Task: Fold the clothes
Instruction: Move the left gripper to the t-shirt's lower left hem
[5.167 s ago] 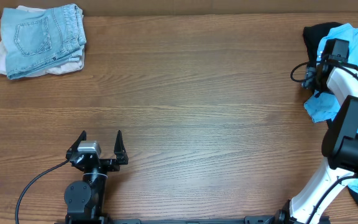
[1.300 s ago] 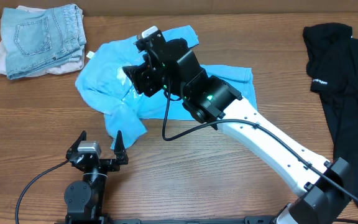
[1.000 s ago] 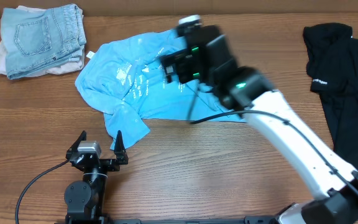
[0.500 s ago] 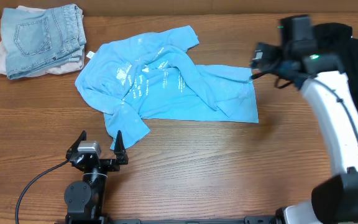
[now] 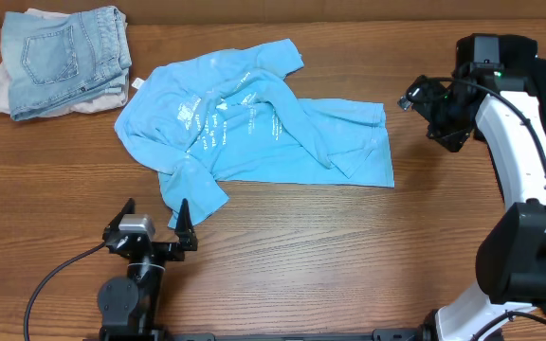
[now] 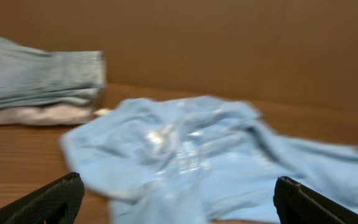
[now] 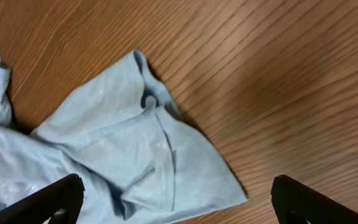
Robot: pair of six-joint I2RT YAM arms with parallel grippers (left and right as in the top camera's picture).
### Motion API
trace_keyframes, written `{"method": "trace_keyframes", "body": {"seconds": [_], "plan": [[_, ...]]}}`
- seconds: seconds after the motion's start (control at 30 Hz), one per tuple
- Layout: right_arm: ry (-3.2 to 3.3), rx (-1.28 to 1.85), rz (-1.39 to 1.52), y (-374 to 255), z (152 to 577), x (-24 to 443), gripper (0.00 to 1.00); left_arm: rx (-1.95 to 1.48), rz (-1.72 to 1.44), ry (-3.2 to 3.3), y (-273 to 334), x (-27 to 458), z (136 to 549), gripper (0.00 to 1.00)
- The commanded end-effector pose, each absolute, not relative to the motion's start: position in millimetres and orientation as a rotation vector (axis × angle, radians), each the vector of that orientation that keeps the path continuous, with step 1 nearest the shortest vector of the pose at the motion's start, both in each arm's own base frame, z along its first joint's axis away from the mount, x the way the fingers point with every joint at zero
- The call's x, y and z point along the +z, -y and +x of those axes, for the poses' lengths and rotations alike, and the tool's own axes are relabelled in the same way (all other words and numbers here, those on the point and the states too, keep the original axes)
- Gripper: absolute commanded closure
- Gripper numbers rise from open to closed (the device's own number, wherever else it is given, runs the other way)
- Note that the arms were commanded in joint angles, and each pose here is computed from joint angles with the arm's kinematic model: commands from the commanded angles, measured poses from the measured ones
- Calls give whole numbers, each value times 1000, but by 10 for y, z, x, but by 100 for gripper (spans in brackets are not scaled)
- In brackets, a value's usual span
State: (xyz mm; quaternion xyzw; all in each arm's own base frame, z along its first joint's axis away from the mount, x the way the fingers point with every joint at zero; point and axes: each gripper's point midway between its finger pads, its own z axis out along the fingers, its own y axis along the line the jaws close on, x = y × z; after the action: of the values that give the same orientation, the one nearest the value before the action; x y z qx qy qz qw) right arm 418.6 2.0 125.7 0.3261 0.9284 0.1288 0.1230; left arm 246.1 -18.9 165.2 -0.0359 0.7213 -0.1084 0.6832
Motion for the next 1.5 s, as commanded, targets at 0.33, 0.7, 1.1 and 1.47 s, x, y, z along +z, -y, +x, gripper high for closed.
{"method": "trace_keyframes", "body": {"seconds": [0.33,0.7,1.1,1.47], "plan": [[-2716,520,915,-264,4224,1284,0,-659,-85,-1431,564,2338,2295,0],[-2719,522,911,-281,4221,1284,0,-276,-206,-1938,163,2444,2542,0],[-2750,511,928,-283,4142,1258,0,-315,-242,-2674,312,1470,2904,0],[-2748,513,927,-284,4148,1260,0,-157,-432,-3080,115,382,2755,0]]}}
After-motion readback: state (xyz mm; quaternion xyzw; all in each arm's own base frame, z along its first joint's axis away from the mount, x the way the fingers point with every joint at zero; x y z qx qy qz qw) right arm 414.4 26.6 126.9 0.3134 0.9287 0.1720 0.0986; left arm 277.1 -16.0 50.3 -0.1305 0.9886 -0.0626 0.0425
